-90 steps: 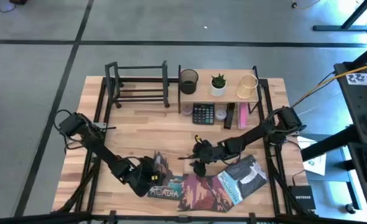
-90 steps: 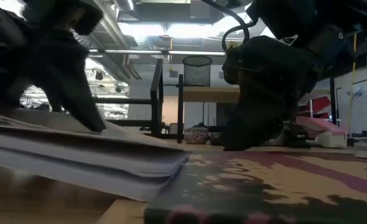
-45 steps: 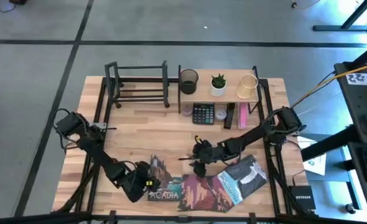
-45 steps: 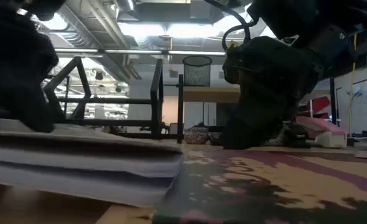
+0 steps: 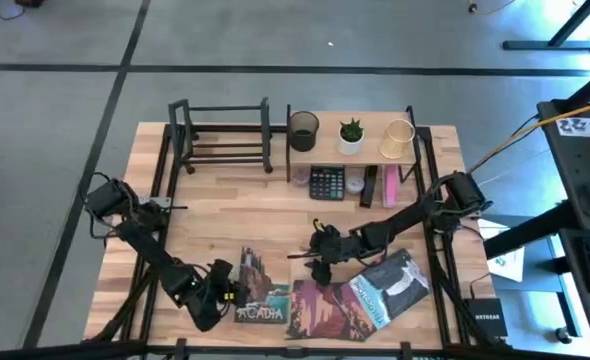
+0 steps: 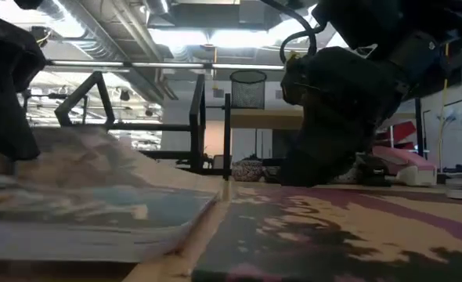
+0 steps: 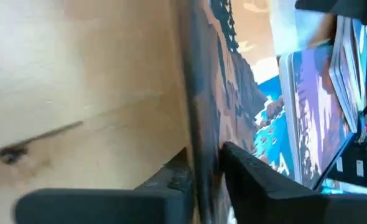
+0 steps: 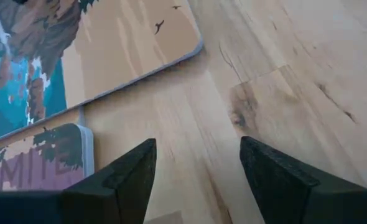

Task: Stock shelves
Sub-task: Put the brown book on the book shelf

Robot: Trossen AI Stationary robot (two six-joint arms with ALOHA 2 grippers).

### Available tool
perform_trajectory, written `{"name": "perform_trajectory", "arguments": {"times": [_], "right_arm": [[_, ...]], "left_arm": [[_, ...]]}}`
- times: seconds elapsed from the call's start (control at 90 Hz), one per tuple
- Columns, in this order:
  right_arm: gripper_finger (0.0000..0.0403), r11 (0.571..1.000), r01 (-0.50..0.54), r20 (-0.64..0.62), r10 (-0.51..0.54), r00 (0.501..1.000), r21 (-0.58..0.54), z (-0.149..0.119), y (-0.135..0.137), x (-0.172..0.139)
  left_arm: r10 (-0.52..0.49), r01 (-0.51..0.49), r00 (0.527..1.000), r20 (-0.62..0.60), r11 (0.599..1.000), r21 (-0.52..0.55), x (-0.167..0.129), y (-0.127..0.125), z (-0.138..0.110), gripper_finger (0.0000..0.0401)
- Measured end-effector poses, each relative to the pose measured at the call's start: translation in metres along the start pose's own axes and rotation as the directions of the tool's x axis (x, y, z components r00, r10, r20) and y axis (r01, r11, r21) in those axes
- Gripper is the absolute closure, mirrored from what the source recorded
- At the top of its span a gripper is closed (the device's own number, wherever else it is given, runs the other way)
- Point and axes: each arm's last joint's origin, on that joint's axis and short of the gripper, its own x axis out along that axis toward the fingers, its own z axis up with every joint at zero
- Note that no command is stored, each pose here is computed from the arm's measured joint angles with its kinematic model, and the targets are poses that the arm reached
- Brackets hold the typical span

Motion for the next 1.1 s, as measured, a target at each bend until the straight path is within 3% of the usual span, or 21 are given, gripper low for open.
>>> {"name": "perform_trajectory", "arguments": {"times": [0.111, 0.222, 0.322, 0.433, 0.544, 0.689, 0.756, 0.967, 1.1], "right_arm": [[0.0185, 1.0, 0.001, -0.001, -0.001, 1.0, -0.021, 0.0, 0.0, 0.0], [0.0185, 1.0, 0.002, -0.001, -0.002, 1.0, -0.03, 0.0, 0.0, 0.0], [0.0185, 0.998, 0.002, -0.002, -0.002, 1.0, -0.055, 0.0, 0.0, 0.0], [0.0185, 0.996, -0.004, -0.007, 0.004, 1.0, -0.089, 0.0, 0.0, 0.0], [0.0185, 0.992, -0.005, -0.008, 0.004, 1.0, -0.129, 0.0, 0.0, 0.0], [0.0185, 0.986, -0.004, -0.007, 0.002, 1.0, -0.165, 0.001, -0.002, 0.0], [0.0185, 0.986, -0.004, -0.007, 0.003, 1.0, -0.168, 0.001, -0.002, 0.0], [0.0185, 0.982, -0.005, -0.008, 0.003, 1.0, -0.19, 0.001, -0.002, 0.0], [0.0185, 0.981, -0.006, -0.008, 0.004, 1.0, -0.191, 0.001, -0.002, 0.0]], "left_arm": [[-0.041, 0.041, 0.996, 0.076, 0.999, 0.002, -0.008, -0.007, 0.007, 0.0394], [-0.019, 0.012, 0.986, 0.166, 0.999, 0.044, -0.025, -0.023, 0.023, 0.0397], [0.057, -0.082, 0.969, 0.24, 0.992, 0.093, -0.043, -0.044, 0.045, 0.0398], [0.18, -0.246, 0.917, 0.355, 0.958, 0.149, -0.063, -0.067, 0.077, 0.0399], [0.248, -0.394, 0.825, 0.508, 0.897, 0.201, -0.079, -0.088, 0.113, 0.04], [0.239, -0.506, 0.699, 0.674, 0.831, 0.23, -0.084, -0.107, 0.156, 0.04], [0.26, -0.578, 0.66, 0.705, 0.775, 0.255, -0.082, -0.109, 0.178, 0.04], [0.372, -0.771, 0.447, 0.813, 0.622, 0.139, -0.073, -0.102, 0.25, 0.0401], [0.448, -0.866, 0.3, 0.842, 0.499, 0.043, -0.068, -0.092, 0.291, 0.0401]]}}
